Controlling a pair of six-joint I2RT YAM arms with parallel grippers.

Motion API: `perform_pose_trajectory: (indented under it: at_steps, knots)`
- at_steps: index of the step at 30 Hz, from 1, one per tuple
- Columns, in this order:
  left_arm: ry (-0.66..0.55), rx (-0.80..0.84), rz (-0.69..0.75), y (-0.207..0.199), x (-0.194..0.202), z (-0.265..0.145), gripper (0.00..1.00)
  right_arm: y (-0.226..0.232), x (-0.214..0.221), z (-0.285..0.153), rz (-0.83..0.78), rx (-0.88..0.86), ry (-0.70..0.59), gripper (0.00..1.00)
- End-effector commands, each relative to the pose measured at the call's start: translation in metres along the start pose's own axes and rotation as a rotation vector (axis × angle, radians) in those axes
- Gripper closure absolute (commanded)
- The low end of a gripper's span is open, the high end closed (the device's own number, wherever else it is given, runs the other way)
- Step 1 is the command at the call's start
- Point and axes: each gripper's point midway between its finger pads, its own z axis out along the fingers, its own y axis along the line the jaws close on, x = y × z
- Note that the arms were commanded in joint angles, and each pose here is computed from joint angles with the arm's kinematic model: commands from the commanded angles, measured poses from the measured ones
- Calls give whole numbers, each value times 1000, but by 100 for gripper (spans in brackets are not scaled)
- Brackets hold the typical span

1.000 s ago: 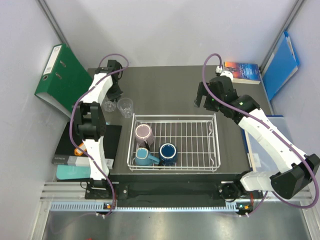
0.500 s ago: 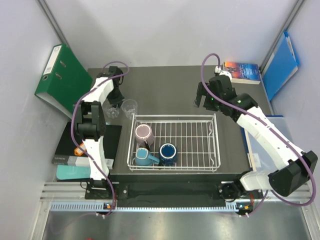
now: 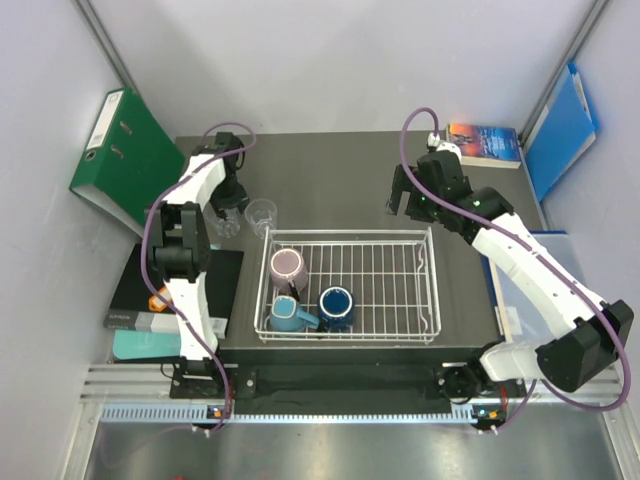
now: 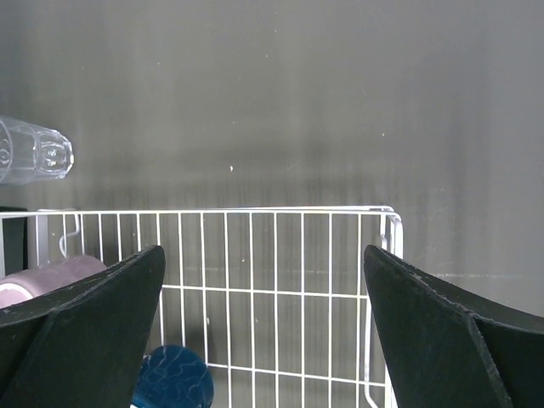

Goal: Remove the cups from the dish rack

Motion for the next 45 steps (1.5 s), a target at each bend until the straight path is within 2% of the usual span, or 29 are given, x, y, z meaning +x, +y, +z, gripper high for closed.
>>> perform_pose_trajectory:
  at_steps: [1, 4, 10, 14, 16, 20, 24, 25, 26, 28, 30, 37, 45]
  knots:
    - [-147, 11, -65, 9, -37, -47, 37, 1, -9, 1, 6, -20, -34, 0]
    - [-210, 18, -97, 13, -48, -67, 27, 1, -9, 1, 6, -21, -39, 0]
    - [-354, 82, -168, 23, -64, -120, 24, -5, -10, 3, 9, -3, -62, 0]
    - [-462, 172, -186, 23, -60, -178, 23, -17, -14, 0, 2, 59, -88, 0]
    - [-481, 206, -150, 13, -44, -193, 23, -24, -13, -1, -3, 88, -100, 0]
    - [-527, 329, -58, -9, 1, -233, 16, -20, -23, -15, -1, 15, -192, 0]
    - [-493, 398, 104, -41, 71, -258, 13, -17, -10, -16, -47, -7, -128, 0]
    - [-486, 411, 95, -41, 79, -262, 13, -18, -8, -16, -42, -8, -118, 0]
    - [-464, 416, 133, -45, 97, -260, 12, -18, -5, -16, -37, -8, -111, 0]
    - [-474, 408, 135, -41, 106, -262, 11, -18, 0, -17, -12, -22, -109, 0]
    - [-457, 376, 152, -36, 121, -253, 1, -16, 6, -17, -2, -39, -104, 0]
    - [-382, 330, 49, -25, 148, -243, 1, -21, 24, -21, 22, -43, -82, 0]
    - [-306, 291, 92, -58, 197, -236, 1, -28, 37, -25, 9, -42, -64, 1]
